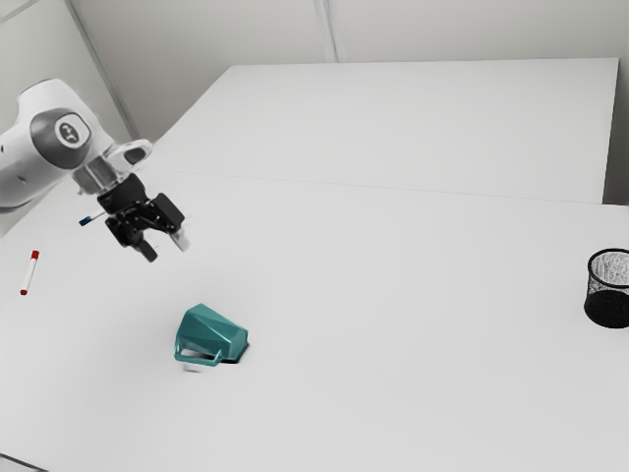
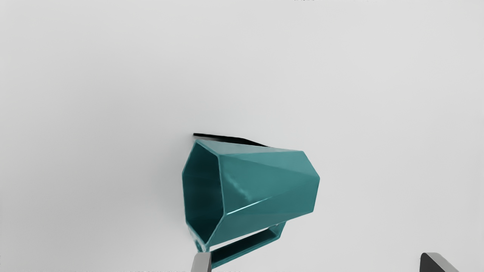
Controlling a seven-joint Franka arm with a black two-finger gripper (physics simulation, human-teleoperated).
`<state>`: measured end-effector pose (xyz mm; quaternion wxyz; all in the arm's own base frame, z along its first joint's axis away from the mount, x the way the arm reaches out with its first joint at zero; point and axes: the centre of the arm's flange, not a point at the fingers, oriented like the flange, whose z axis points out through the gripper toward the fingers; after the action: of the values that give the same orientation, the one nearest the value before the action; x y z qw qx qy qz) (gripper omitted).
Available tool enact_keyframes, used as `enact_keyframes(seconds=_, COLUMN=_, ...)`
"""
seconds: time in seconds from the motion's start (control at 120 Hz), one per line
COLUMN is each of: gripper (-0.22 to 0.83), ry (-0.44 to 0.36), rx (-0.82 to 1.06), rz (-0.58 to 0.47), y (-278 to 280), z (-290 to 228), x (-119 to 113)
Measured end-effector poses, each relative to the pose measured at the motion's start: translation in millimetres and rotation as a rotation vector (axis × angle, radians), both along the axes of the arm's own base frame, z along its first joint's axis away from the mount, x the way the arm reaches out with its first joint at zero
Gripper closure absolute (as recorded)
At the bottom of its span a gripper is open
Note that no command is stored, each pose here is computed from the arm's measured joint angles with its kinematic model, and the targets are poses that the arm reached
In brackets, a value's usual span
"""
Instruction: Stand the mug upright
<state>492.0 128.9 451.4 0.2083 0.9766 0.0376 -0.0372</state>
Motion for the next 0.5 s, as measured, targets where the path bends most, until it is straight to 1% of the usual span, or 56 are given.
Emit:
enact_keyframes(seconds=0.1, gripper=0.0, ry=-0.015, rx=-0.071, rz=0.043, y=18, z=-15, x=-10)
enact_keyframes(seconds=0.208, gripper=0.0, ry=-0.025, rx=-0.141, rz=0.029, y=10, z=-35, x=-13)
enact_keyframes(seconds=0.317, gripper=0.0, ry=-0.028, rx=-0.204, rz=0.017, y=1, z=-59, x=-22)
enact_keyframes(seconds=0.5, gripper=0.0, ry=-0.06, rx=-0.238, rz=0.033, y=25, z=-78, x=-35)
